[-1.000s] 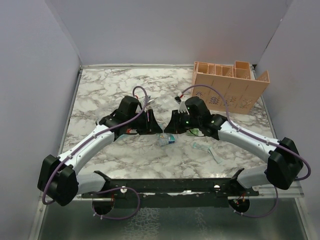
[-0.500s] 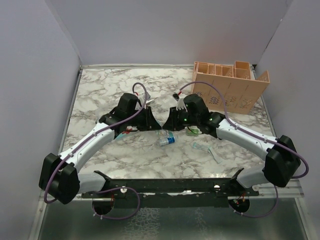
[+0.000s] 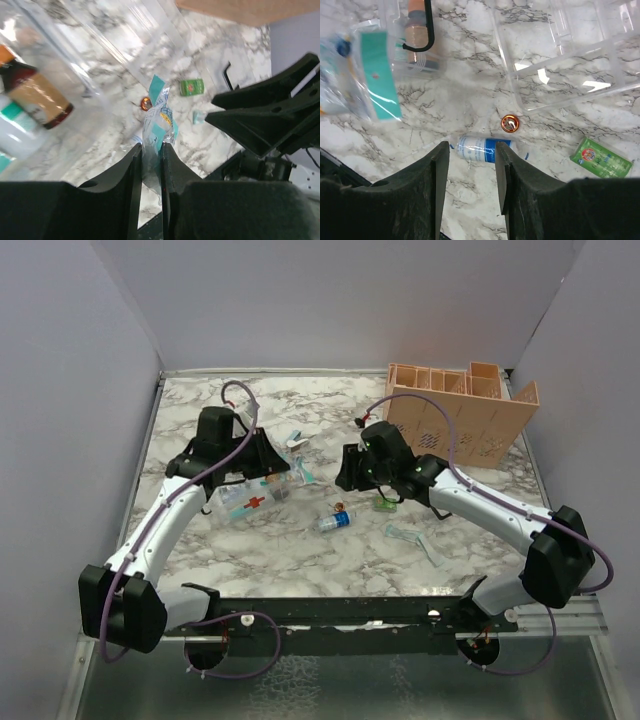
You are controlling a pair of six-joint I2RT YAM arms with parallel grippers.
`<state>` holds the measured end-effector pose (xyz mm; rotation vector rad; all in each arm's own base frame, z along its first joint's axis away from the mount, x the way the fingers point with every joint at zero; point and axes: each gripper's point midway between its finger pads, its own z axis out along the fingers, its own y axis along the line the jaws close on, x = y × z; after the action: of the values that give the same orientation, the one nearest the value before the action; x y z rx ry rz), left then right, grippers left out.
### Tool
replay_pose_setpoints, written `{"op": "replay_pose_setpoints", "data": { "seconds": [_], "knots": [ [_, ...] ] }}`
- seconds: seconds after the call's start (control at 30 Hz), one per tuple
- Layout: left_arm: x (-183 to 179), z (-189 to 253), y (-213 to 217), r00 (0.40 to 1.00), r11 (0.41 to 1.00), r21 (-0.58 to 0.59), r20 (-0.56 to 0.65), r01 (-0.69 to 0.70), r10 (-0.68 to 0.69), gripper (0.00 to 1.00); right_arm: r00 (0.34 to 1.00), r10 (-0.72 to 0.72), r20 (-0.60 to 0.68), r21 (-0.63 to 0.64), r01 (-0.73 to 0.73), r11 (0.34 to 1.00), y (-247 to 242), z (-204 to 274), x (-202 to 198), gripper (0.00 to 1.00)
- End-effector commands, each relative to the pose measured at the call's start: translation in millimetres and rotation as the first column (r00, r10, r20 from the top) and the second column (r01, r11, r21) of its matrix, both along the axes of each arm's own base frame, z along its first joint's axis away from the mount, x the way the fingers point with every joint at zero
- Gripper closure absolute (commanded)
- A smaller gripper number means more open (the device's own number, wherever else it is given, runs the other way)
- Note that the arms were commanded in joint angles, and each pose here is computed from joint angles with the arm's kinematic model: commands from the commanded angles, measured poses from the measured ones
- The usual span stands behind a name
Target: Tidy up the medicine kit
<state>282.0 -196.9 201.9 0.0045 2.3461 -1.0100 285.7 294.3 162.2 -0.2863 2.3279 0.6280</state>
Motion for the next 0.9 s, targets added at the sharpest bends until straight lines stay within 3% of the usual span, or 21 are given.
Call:
{"op": "replay_pose_setpoints", "data": {
  "seconds": [0.0,0.27,0.47,0.87],
  "knots": [
    [12,23,46,0.992,0.988,0.112,0.073,-0.108,0.1,0.98,0.999,-0.036,0.041,-0.04,0.038,0.998,-6,10,10,0.58],
    [17,26,103,0.963,0.925,0.269,0.065,-0.269,0.262,1.0,1.0,-0.005,0.03,-0.064,0.007,0.998,-3,3,11,0.59],
    [12,-15,128,0.943,0.89,0.356,-0.062,-0.286,0.327,1.0,1.0,0.012,0.012,-0.065,-0.011,0.998,2,-3,11,0.59],
    [31,-63,148,0.927,0.864,0.444,-0.165,-0.235,0.337,1.0,1.0,0.029,-0.011,-0.062,-0.03,0.998,8,-10,11,0.59]
  ]
}}
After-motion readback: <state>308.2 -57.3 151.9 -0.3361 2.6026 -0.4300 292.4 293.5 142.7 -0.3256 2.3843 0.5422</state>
